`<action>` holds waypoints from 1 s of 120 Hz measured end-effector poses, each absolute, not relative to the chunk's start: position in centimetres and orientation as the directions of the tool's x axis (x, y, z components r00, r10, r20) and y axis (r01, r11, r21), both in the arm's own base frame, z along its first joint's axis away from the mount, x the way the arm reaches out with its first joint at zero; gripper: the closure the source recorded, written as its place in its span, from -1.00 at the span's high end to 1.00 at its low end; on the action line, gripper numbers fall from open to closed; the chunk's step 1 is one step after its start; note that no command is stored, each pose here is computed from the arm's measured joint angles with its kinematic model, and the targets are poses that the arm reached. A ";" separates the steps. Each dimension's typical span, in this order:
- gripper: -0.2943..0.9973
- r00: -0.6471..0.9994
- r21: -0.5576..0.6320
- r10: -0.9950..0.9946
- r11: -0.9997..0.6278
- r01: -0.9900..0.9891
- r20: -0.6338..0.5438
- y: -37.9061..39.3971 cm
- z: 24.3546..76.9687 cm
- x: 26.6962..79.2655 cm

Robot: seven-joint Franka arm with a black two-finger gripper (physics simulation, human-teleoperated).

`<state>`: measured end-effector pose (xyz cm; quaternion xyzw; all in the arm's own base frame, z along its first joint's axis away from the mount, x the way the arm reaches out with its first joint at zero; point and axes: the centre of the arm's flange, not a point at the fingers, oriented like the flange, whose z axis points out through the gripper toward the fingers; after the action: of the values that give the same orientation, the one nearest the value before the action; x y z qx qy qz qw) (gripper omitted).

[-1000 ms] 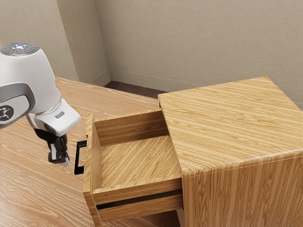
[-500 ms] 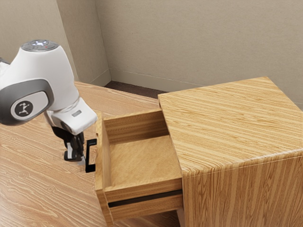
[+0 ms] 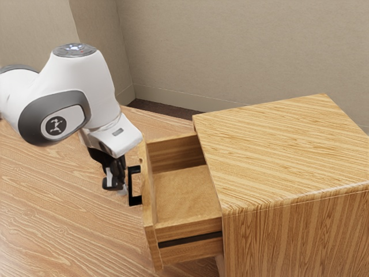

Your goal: Push the drawer handle with one arm to close the drawer

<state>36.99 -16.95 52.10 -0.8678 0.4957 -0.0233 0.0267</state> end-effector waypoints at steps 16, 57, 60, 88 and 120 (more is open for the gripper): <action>-0.66 0.503 -0.085 -0.864 -0.504 -0.859 0.037 -17.5 52.8 37.3; -0.66 0.496 -0.088 -0.866 -0.500 -0.861 0.065 -18.3 52.8 38.1; -0.67 0.495 -0.088 -0.867 -0.499 -0.862 0.064 -18.5 52.8 38.1; -0.66 0.486 -0.086 -0.872 -0.490 -0.868 0.063 -19.4 52.6 38.7; -0.66 0.474 -0.089 -0.877 -0.479 -0.873 0.076 -20.5 52.8 39.2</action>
<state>39.17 -20.49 52.81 -0.8582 0.5099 -0.0556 0.0189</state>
